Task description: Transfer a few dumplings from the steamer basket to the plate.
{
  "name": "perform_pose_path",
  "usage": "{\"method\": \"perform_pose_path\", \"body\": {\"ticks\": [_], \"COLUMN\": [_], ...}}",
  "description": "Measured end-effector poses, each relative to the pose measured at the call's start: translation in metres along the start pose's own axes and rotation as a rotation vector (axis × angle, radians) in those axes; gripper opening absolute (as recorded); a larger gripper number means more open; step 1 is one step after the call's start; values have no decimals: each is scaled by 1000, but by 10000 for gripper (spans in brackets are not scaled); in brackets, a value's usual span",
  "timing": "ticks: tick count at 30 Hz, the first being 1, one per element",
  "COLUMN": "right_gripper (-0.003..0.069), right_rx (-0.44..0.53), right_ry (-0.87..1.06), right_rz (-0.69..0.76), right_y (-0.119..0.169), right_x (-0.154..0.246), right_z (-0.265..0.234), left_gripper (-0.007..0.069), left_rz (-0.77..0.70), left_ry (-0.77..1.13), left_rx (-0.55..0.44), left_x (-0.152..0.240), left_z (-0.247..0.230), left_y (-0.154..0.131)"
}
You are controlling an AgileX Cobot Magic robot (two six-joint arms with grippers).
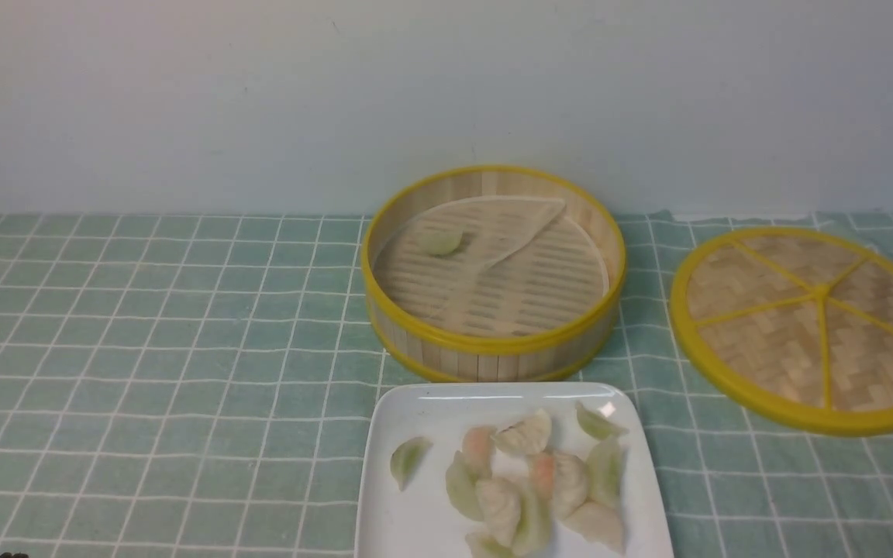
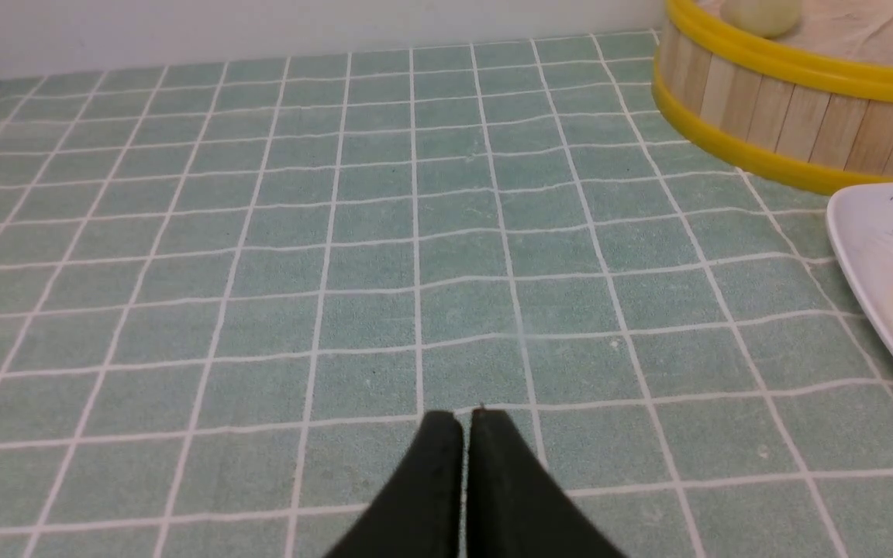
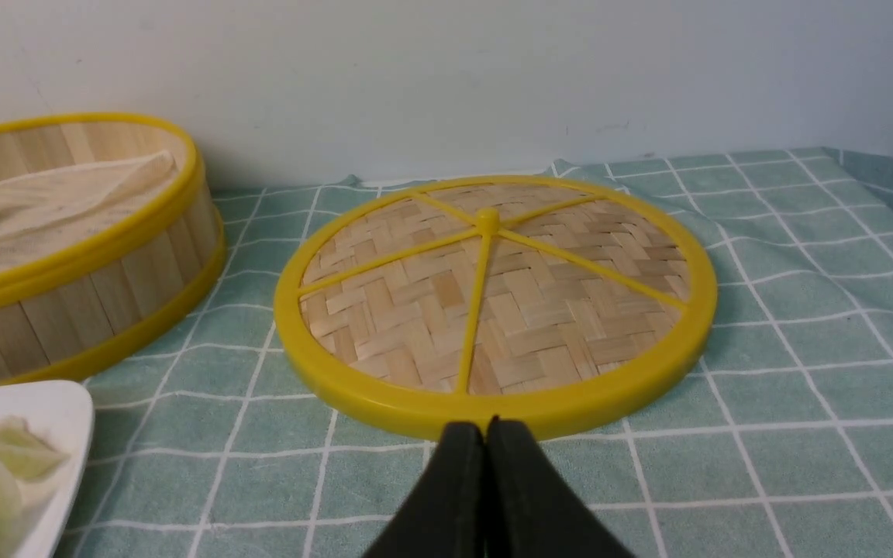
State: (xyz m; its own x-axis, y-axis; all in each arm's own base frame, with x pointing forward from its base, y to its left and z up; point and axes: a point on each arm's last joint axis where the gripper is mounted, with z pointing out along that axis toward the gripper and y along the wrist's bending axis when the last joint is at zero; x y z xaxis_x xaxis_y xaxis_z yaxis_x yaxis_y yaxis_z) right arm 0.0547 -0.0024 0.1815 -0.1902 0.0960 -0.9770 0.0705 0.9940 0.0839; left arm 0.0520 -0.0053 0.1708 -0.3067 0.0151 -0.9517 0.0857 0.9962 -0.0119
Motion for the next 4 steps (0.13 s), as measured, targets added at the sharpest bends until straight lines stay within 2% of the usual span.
{"method": "perform_pose_path", "body": {"ticks": [4], "right_gripper": [-15], "right_rx": [0], "right_ry": [0], "right_rz": [0], "right_y": [0], "right_x": [0], "right_z": [0], "left_gripper": [-6], "left_rz": [0], "left_ry": [0], "left_rx": [0], "left_x": [0], "left_z": [0], "left_y": [0]}}
